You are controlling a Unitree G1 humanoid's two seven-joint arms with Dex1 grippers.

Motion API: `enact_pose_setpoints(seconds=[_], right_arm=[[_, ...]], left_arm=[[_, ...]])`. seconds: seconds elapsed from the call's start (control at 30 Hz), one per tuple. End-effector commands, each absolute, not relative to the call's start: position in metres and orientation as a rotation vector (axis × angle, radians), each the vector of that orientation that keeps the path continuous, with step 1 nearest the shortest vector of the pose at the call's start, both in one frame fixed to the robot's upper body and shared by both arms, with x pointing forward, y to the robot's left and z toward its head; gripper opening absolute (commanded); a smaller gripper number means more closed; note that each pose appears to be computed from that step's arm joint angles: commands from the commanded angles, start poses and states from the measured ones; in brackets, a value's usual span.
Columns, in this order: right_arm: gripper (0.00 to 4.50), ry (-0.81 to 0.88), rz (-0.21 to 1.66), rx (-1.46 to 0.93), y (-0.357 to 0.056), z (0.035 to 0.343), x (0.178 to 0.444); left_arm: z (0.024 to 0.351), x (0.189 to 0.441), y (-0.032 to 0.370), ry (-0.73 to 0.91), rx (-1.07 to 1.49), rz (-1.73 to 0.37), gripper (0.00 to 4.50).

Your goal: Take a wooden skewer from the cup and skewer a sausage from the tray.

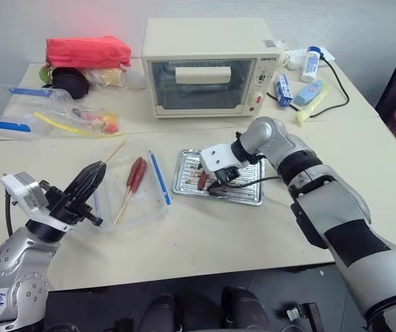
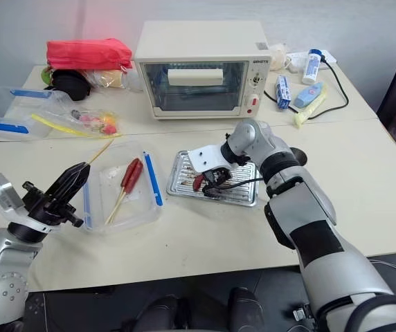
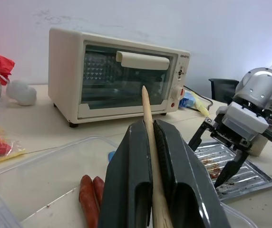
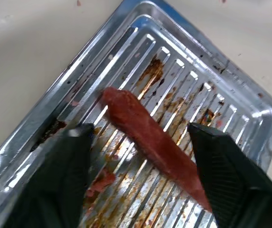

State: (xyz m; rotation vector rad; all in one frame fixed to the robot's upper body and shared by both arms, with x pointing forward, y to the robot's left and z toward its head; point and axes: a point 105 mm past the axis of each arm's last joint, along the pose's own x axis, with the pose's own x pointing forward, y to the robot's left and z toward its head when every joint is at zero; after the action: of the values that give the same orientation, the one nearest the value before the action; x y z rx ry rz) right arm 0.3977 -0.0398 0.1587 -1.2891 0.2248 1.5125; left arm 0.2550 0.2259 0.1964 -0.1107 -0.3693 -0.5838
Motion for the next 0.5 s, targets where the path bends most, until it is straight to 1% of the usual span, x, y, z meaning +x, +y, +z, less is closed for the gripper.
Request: enact_pose_setpoints(seconds=[0.03, 0.13, 0.23, 0.5], right_arm=[[1.88, 0.33, 1.471, -1.281, -0.05, 0.158, 0.402], [0.83, 0.387, 1.458, -1.26, -0.056, 0.159, 0.403], [0.83, 0.395, 1.456, -1.248, -0.058, 0.16, 0.404], [0.83, 0.533, 1.434, -1.182, -0.073, 0.161, 0.403]], left_arm=[[0.205, 0.251, 0.224, -0.412, -0.078, -0.586, 0.0], [0.205, 0.25, 0.224, -0.411, -0.079, -0.585, 0.0], [0.203, 0.25, 0.224, -0.411, -0.08, -0.583, 0.0], [0.202, 0.251, 0.222, -0.411, -0.079, -0.594, 0.0]])
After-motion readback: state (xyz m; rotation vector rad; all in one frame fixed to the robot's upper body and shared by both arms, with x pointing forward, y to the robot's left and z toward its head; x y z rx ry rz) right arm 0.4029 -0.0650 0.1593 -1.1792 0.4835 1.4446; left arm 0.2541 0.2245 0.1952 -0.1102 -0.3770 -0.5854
